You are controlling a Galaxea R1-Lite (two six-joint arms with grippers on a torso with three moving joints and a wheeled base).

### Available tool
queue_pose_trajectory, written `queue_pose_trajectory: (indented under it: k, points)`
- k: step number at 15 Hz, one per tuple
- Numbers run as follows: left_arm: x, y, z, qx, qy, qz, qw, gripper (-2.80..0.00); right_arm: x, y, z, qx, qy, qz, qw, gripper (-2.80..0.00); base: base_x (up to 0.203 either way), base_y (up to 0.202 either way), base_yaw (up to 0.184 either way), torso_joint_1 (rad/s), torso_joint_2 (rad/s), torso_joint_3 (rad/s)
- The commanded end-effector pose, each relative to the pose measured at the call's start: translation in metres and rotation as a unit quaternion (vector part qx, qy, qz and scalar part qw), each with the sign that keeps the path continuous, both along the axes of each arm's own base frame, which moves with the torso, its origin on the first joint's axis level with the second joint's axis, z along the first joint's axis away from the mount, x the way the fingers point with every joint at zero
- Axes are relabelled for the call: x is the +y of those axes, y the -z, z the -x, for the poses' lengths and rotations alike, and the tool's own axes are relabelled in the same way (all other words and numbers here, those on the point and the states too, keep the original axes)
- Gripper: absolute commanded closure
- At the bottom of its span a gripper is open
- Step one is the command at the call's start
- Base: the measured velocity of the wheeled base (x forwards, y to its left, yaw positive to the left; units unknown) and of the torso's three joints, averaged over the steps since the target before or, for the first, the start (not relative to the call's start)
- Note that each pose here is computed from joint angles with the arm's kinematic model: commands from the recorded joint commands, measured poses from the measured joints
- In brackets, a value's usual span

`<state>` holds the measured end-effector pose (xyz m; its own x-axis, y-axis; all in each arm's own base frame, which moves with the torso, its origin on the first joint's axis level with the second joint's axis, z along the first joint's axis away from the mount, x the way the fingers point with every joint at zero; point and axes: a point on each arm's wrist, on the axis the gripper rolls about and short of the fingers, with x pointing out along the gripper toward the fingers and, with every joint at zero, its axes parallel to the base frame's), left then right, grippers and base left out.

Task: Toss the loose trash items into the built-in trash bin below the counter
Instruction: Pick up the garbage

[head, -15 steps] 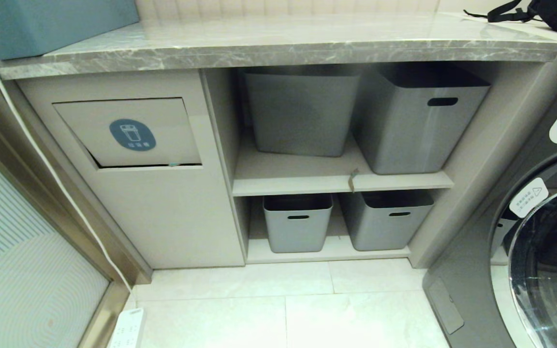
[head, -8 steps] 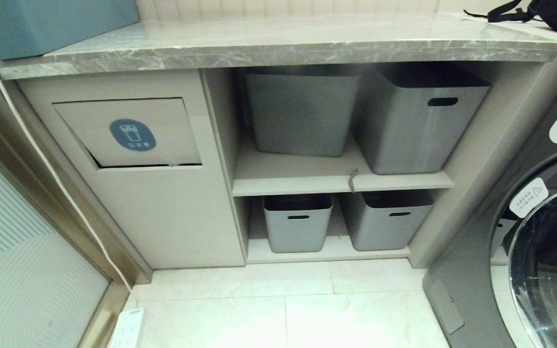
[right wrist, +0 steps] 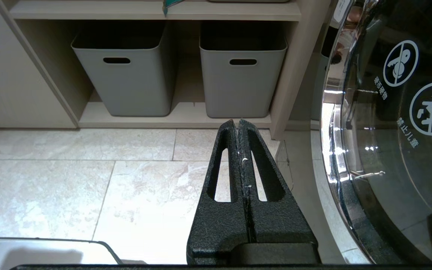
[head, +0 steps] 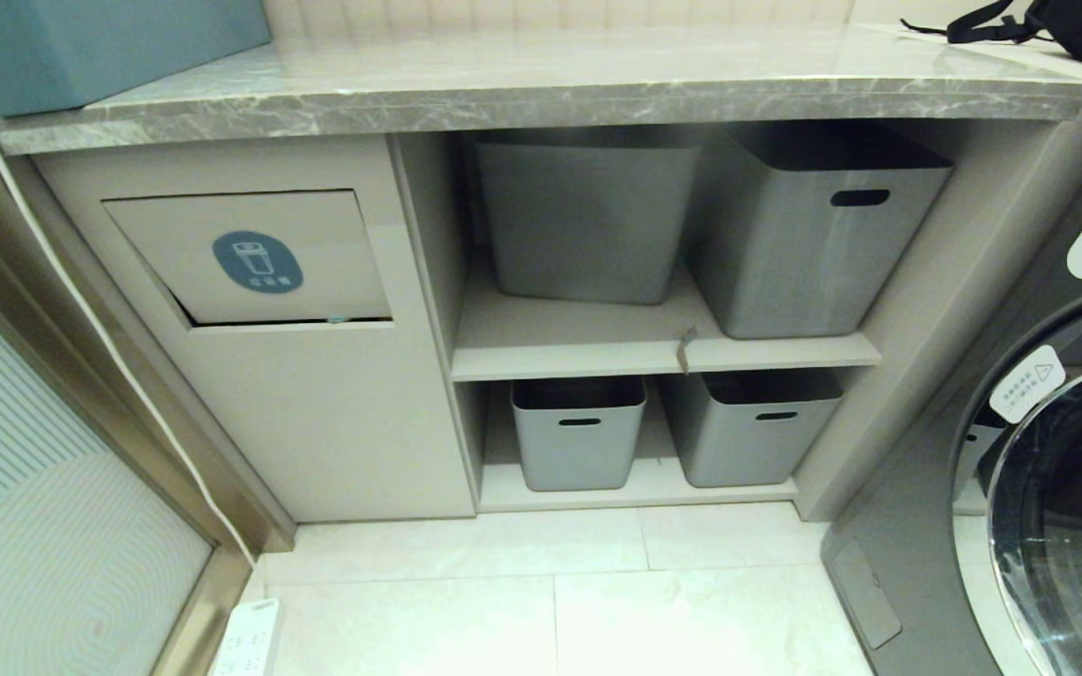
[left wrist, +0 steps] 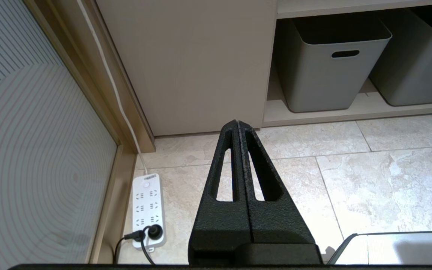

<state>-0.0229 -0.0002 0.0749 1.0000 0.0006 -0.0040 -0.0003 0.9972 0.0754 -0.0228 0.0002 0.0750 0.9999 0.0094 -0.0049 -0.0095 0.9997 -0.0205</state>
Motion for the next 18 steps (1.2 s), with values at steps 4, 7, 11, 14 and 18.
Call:
queue_pose_trajectory:
  k: [4,7,11,14,18]
  points:
    - [0.0,0.0001,0.0,0.0,-0.001,0.006,1.0,0.0,0.0001,0.0,0.0,0.0,-0.001,0.001,1.0,0.0,0.0,0.0,0.0,0.0,0.0,0.0]
    - [0.0001,-0.0001,0.0,-0.001,-0.002,0.007,1.0,0.0,0.0,0.0,0.0,0.0,0.0,-0.003,1.0,0.0,0.0,0.0,0.0,0.0,0.0,0.0]
    - [0.0,0.0002,0.0,0.001,-0.001,0.004,1.0,0.0,0.0,0.0001,0.0,0.001,0.001,-0.003,1.0,0.0,0.0,0.0,0.0,0.0,0.0,0.0]
    - [0.0,0.0004,0.0,0.002,0.0,-0.008,1.0,0.0,0.0,0.0001,0.0,0.001,0.001,-0.004,1.0,0.0,0.0,0.0,0.0,0.0,0.0,0.0]
    - [-0.0001,0.0002,0.0,0.001,0.002,-0.014,0.9999,0.0,0.0,0.0001,0.0,0.001,0.001,-0.004,1.0,0.0,0.0,0.0,0.0,0.0,0.0,0.0]
